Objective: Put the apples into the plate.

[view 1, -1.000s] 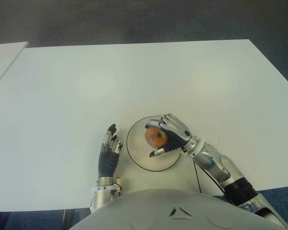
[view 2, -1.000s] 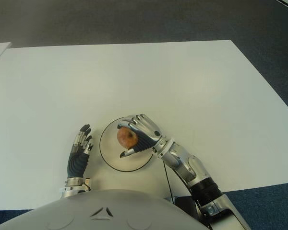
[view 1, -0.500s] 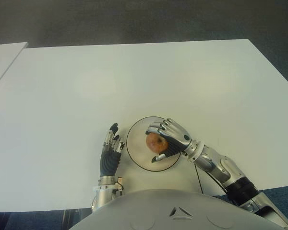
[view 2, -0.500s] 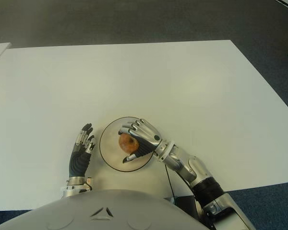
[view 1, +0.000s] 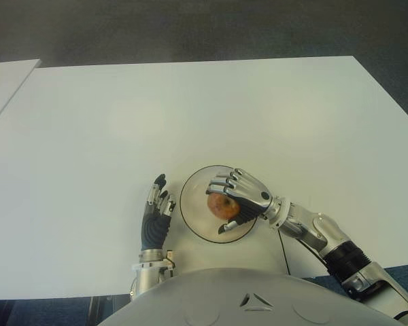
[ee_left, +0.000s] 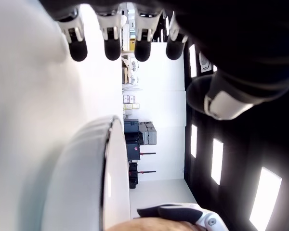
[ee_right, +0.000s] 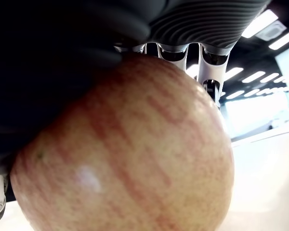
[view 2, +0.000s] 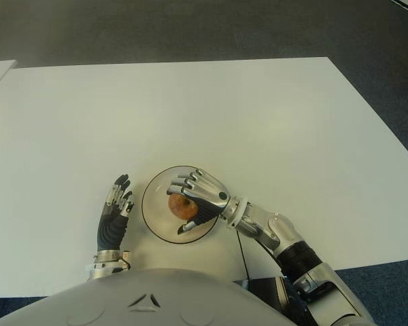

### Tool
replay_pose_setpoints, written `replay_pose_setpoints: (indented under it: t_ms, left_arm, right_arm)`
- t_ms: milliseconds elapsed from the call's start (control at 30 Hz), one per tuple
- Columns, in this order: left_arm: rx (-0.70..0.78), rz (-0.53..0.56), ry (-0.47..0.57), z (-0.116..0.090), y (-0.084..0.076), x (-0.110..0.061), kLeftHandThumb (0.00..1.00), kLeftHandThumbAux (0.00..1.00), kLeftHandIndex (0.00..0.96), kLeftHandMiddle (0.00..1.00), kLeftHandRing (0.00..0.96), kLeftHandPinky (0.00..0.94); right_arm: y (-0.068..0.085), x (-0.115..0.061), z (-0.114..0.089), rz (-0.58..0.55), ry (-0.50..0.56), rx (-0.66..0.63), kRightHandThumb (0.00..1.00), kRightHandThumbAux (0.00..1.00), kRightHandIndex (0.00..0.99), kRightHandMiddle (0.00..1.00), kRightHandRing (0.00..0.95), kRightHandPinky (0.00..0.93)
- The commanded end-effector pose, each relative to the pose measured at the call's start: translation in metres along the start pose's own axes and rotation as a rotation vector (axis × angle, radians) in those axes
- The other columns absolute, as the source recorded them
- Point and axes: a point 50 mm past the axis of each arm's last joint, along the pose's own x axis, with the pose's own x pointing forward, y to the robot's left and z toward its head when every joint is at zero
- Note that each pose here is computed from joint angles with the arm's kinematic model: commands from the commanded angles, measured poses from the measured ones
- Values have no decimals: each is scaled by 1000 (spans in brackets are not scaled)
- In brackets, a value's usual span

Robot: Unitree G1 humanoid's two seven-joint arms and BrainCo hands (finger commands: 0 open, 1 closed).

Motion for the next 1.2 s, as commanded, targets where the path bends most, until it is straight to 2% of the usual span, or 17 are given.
replay_pose_setpoints:
  t_ms: [33,200,300,400,567,633,667,700,733,767,800,833,900,1033,1200]
  left_arm:
    - [4,-5,19,-2,-3,-2,0,476,0,0,0,0]
    - [6,-16,18,-3,-3,-2,0,466,0,0,0,0]
    - [8,-18,9,-3,-3,-2,0,463,0,0,0,0]
    - [8,-18,0,-3,-3,-2,0,461,0,0,0,0]
    - [5,-17,-3,-4,-3,-2,0,460,0,0,0,0]
    - [4,-20,-3,-5,-3,-2,0,457,0,0,0,0]
    - [3,-21,-3,-5,-3,-2,0,455,0,0,0,0]
    - [3,-22,-2,-5,-3,-2,0,455,0,0,0,0]
    - [3,-23,-1,-5,-3,-2,0,454,0,0,0,0]
    - [4,-24,-1,-6,-3,-2,0,454,0,0,0,0]
    - [5,-24,0,-6,-3,-2,0,453,0,0,0,0]
    - [5,-25,1,-6,-3,-2,0,453,0,0,0,0]
    - [7,-25,2,-7,-3,-1,0,452,1,0,0,0]
    - [11,-27,4,-8,-4,-1,0,452,6,0,0,0]
    - [8,-29,17,-8,-5,1,0,458,7,0,0,0]
  right_arm:
    - [6,-7,-6,144,-26,-55,829,648,826,867,869,885]
    - [3,-6,-7,191,-48,-84,762,633,794,856,866,875]
    - [0,-5,-9,213,-54,-106,739,680,559,842,857,865]
    - [-2,-5,-10,226,-54,-119,730,694,482,834,851,861]
    - [-10,-1,-10,218,-55,-116,726,701,450,836,846,860]
    - [-17,1,-7,206,-51,-97,724,702,447,816,813,790]
    - [-21,2,-6,203,-49,-88,711,705,440,739,721,677]
    - [-23,2,-5,212,-43,-77,703,707,435,689,661,604]
    - [-24,1,-4,220,-39,-70,624,654,419,616,581,532]
    - [-23,1,-4,238,-32,-70,505,578,395,509,464,426]
    - [-23,0,-4,251,-28,-71,404,519,318,394,347,314]
    - [-24,0,-3,272,-28,-83,368,498,290,353,305,274]
    - [-26,0,-2,302,-30,-103,236,449,185,206,146,112]
    - [-27,-1,-2,352,-29,-128,111,426,80,86,33,23]
    - [-31,0,-2,396,-30,-130,42,417,19,28,5,3]
